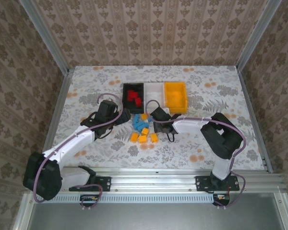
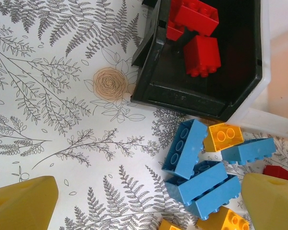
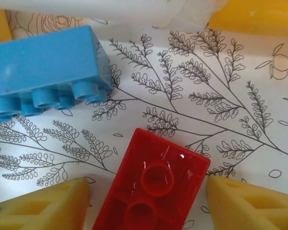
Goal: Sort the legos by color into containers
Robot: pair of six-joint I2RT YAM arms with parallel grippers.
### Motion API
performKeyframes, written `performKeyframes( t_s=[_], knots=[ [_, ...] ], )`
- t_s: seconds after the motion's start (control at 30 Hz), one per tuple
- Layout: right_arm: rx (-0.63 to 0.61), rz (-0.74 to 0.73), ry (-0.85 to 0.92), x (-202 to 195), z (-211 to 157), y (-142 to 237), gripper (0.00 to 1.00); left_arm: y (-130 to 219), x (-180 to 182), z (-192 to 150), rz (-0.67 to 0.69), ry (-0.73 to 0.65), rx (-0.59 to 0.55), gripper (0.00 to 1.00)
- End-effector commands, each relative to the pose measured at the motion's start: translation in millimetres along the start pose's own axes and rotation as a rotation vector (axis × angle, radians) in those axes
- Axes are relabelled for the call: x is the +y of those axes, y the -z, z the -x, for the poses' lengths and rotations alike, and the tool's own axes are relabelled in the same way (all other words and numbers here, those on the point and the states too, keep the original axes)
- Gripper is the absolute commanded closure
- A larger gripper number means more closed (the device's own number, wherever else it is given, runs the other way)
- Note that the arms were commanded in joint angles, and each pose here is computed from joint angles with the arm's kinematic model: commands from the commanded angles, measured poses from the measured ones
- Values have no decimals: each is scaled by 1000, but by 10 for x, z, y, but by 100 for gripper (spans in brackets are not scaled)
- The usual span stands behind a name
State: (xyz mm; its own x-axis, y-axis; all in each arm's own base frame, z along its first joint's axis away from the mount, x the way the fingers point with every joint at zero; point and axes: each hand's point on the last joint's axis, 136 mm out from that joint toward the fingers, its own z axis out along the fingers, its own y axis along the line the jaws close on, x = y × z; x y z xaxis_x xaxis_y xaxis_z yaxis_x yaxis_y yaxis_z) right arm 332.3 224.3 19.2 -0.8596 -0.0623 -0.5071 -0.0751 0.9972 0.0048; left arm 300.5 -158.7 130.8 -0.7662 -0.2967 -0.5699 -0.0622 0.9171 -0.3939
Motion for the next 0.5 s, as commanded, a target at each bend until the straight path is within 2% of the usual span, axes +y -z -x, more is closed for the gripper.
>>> performKeyframes(
  t_s=[0.0, 0.13, 0.47],
  knots=[
    [1, 13, -9, 46, 36, -52, 41, -17, -30, 23, -14, 7, -2, 0],
    [-4, 8, 15, 42, 62, -65, 54, -15, -41, 21, -17, 3, 4, 0],
    [-37, -4, 16, -62, 26, 29, 67, 8, -154, 41, -80, -14, -4, 0]
  ],
)
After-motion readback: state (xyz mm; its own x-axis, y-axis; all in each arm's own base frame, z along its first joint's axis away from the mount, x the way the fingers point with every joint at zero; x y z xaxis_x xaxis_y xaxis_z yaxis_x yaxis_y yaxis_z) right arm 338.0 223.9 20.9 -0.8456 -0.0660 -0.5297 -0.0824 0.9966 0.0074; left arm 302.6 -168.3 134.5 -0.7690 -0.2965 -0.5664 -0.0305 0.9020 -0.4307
